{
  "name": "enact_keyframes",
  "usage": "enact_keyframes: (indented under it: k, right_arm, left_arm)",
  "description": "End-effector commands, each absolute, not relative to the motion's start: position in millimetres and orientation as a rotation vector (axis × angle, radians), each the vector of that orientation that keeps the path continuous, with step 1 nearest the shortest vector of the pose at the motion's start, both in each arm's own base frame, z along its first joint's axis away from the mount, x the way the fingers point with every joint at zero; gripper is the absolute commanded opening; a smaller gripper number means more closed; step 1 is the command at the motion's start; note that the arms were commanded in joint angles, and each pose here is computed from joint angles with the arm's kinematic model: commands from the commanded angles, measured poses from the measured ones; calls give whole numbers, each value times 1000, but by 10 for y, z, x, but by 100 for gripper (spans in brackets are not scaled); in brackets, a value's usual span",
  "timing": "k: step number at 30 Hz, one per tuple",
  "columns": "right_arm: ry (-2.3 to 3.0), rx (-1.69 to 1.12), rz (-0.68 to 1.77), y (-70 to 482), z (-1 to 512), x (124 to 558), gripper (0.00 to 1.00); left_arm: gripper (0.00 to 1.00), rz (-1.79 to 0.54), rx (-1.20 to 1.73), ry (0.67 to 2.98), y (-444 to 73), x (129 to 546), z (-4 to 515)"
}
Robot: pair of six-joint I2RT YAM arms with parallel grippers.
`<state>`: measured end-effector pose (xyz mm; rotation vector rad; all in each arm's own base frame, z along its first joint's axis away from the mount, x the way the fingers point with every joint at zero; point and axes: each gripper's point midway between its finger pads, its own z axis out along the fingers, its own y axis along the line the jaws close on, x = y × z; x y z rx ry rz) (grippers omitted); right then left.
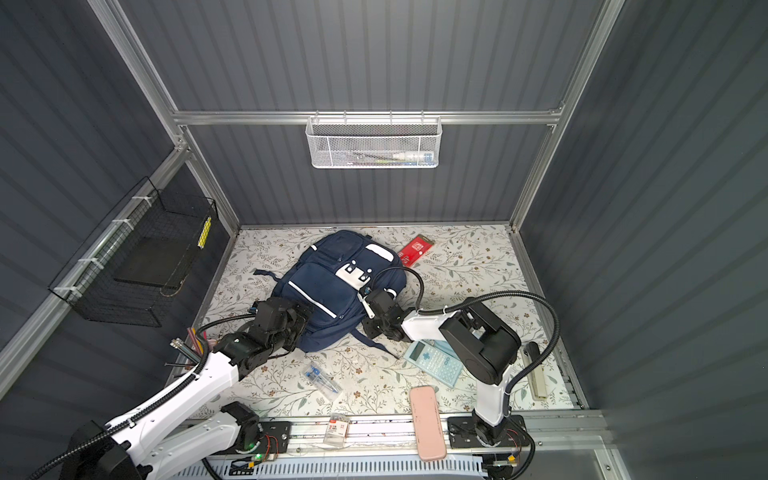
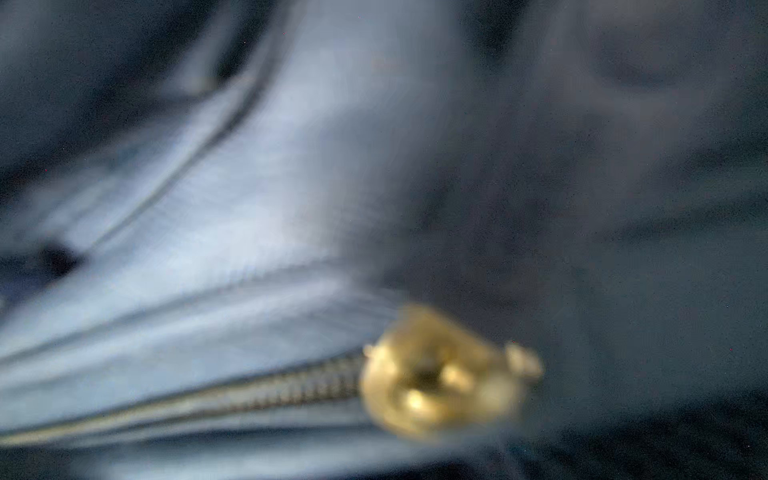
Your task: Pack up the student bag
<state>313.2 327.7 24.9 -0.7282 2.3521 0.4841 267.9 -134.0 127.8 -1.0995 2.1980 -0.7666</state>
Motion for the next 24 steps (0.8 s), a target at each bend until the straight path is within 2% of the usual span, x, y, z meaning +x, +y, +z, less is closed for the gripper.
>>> enact_keyframes:
  k: [1, 4, 7, 10, 12, 16, 17, 18, 24]
  right_arm:
    - [2244, -721, 527, 3393, 468, 3242, 0]
    - [2257, -745, 534, 3412, 457, 3168, 0]
    - [2278, -775, 536, 3458, 437, 3087, 0]
    - [2274, -824, 509, 3515, 434, 2981, 0]
    - [2286, -836, 506, 3525, 410, 2937, 0]
    - [2313, -817, 479, 3451, 374, 2924, 0]
    - [2325, -793, 457, 3398, 362, 2953, 0]
    - [2343, -764, 433, 3336, 351, 2992, 0]
    - [2448, -539, 368, 2901, 314, 3201, 0]
  left_arm:
    - [87, -764, -1130, 2278, -1388, 2472, 1094]
    - [80, -789, -1128, 2296, -1501, 2397, 967]
    - [80, -833, -1150, 2342, -1713, 2337, 758]
    - [81, -782, -1126, 2372, -1787, 2395, 646]
    - [70, -775, -1103, 2343, -1804, 2489, 696]
    - [14, -768, -1040, 2351, -1856, 2556, 747]
    - [4, -748, -1038, 2341, -1813, 2561, 760]
    - [0, -738, -1037, 2332, -1776, 2552, 783]
    - [0, -653, -1031, 2240, -1438, 2457, 1034]
